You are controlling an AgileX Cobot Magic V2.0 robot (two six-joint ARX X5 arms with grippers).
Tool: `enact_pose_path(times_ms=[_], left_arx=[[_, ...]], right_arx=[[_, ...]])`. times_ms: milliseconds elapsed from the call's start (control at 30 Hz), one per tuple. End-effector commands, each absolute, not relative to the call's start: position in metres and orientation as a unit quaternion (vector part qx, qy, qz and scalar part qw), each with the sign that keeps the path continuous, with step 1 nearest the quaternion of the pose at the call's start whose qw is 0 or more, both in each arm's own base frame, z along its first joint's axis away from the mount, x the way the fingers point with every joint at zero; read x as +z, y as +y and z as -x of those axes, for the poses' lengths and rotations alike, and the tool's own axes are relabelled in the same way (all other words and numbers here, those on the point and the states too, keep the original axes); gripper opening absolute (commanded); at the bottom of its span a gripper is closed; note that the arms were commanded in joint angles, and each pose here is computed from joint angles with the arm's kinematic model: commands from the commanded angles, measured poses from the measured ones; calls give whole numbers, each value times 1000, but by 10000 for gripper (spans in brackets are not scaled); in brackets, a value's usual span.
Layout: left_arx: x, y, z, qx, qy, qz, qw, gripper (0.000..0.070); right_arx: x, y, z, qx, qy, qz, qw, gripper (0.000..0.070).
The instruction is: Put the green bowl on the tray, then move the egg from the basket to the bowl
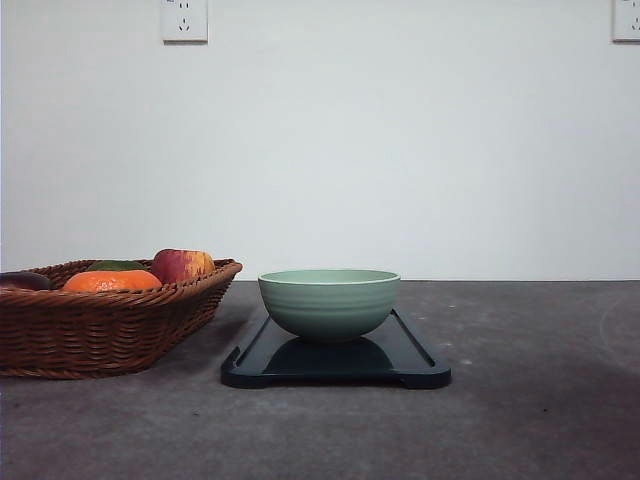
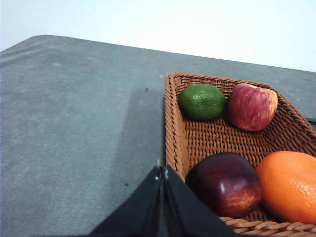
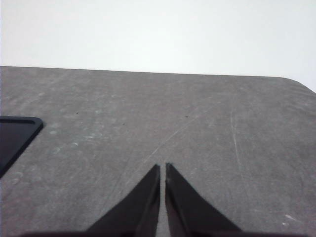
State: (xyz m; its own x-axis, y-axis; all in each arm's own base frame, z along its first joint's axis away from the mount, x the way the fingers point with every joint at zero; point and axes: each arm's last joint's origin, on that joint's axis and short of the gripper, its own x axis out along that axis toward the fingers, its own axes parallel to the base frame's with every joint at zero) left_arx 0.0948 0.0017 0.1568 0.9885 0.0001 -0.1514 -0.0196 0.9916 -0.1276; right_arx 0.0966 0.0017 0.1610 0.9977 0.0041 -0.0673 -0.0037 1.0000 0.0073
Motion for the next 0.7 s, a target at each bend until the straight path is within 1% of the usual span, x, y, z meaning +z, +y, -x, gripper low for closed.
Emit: enact_pose_path(times_ms=[0, 667], left_arx=[[150, 2, -96, 6, 84, 61, 995, 0], [150, 2, -96, 6, 84, 61, 995, 0]], right_arx=[[160, 2, -97, 1, 33, -12, 999, 10], [163, 2, -97, 1, 18, -12, 1000, 10]])
